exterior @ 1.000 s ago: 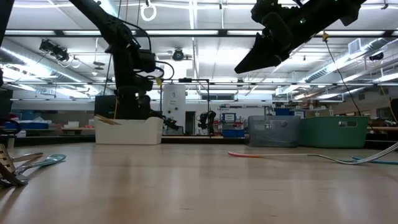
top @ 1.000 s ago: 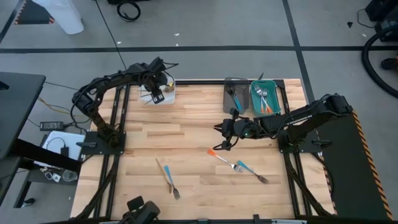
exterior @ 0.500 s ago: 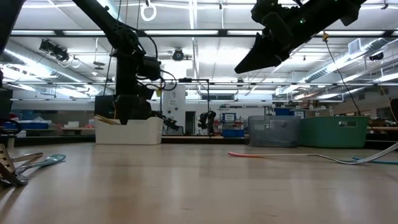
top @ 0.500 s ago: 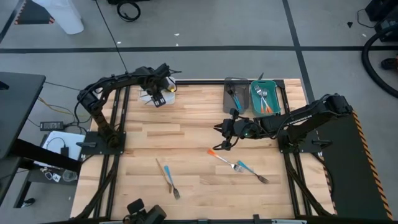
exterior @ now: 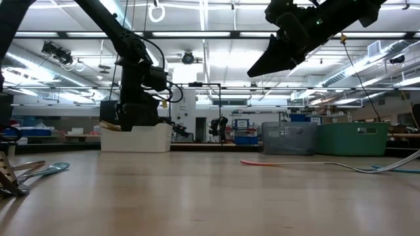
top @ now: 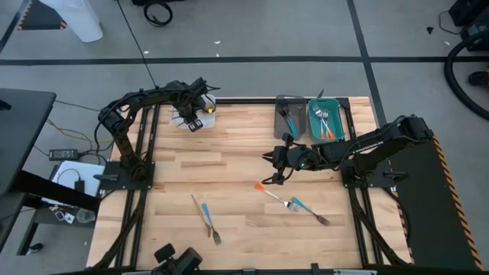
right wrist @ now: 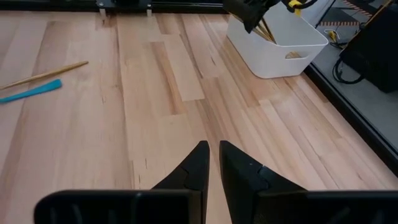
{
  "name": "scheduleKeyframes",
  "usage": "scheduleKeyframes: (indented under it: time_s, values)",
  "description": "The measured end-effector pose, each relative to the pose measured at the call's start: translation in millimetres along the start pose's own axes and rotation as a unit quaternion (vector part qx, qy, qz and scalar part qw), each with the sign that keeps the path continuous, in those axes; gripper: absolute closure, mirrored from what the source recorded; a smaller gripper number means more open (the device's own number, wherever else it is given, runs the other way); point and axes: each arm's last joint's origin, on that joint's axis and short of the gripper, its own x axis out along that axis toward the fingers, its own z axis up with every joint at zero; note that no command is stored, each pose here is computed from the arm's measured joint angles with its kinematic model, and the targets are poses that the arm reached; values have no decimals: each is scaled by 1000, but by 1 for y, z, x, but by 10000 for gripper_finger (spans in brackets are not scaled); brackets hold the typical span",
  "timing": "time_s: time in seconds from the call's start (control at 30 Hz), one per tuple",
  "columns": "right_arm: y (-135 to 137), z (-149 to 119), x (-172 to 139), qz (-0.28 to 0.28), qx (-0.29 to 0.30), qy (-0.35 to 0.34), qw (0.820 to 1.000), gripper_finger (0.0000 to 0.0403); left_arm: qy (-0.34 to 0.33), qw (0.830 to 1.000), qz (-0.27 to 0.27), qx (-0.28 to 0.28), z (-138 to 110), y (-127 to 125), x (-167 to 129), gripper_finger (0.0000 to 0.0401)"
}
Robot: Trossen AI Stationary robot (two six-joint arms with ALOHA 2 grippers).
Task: Sort silverware by color (type)
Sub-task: Put the top gold fork into the white bin
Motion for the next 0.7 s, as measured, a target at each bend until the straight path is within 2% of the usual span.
scheduleKeyframes:
  time_s: [0.2, 0.5, 0.63, 0.7]
  values:
    - [0, 0, 0, 0, 0, 0, 1000, 355, 2, 1000, 1, 1, 0, 0, 0, 370]
    - [0, 1, 0, 0, 1, -3, 1000, 355, 18, 1000, -5, 13, -2, -5, -1, 360]
    - [0, 1, 0, 0, 1, -3, 1000, 355, 44, 999, -13, 22, -4, -4, -10, 359]
    - [0, 1, 0, 0, -2, -5, 1000, 355, 37, 999, -10, 36, -1, -2, -15, 358]
